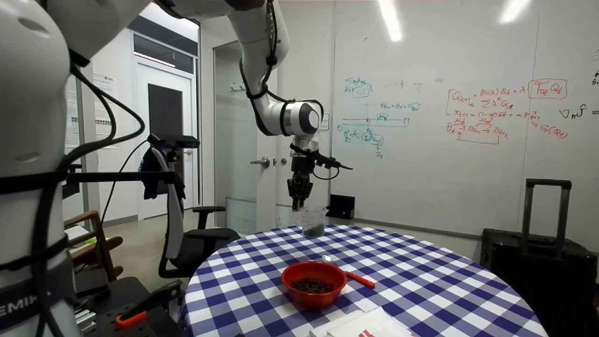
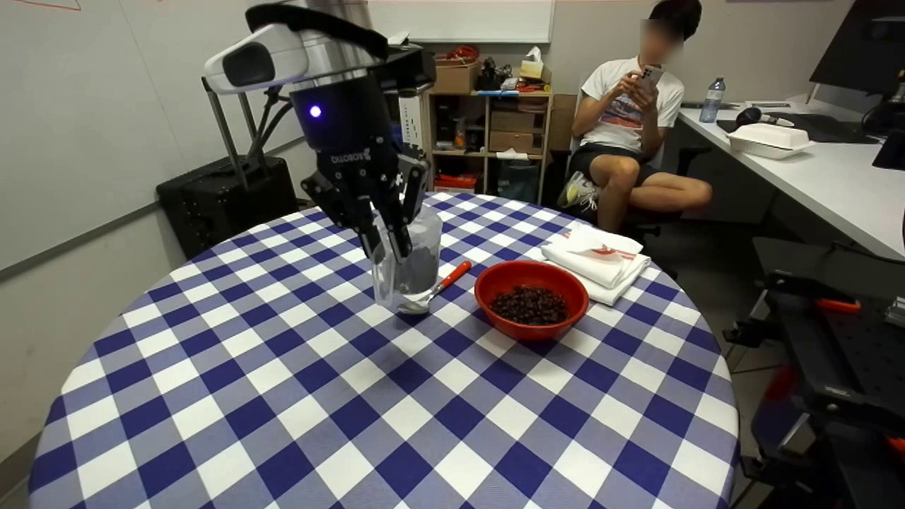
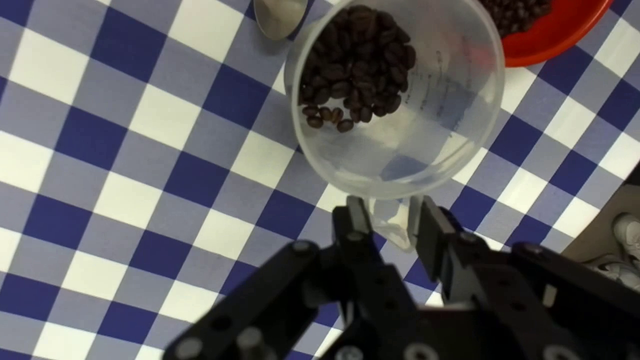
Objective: Pour some contents from the transparent jar into the bowl
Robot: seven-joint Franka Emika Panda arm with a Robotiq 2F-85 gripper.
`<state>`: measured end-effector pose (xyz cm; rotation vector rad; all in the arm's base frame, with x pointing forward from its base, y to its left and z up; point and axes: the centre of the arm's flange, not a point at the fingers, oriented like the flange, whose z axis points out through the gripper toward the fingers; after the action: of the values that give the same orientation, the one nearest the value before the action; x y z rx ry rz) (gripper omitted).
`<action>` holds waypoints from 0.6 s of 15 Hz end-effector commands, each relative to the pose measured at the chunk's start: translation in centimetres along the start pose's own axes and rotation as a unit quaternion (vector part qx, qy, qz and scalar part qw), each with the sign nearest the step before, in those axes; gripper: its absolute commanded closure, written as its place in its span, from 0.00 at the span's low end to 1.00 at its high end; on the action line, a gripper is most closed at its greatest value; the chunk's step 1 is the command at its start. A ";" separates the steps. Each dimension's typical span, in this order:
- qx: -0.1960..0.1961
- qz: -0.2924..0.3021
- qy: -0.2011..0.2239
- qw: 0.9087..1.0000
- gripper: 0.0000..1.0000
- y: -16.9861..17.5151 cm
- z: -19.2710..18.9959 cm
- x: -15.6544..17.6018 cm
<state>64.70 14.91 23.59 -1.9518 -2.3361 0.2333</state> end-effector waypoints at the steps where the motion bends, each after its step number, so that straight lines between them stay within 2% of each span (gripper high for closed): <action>1: 0.022 -0.018 0.000 1.000 0.93 1.8 1.9 2.9; 6: 0.043 -0.032 0.000 0.999 0.93 1.7 5.3 5.7; 9: 0.055 -0.036 0.002 0.998 0.93 1.9 6.8 5.8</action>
<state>63.32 20.05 17.31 -1.8175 -2.3435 0.3135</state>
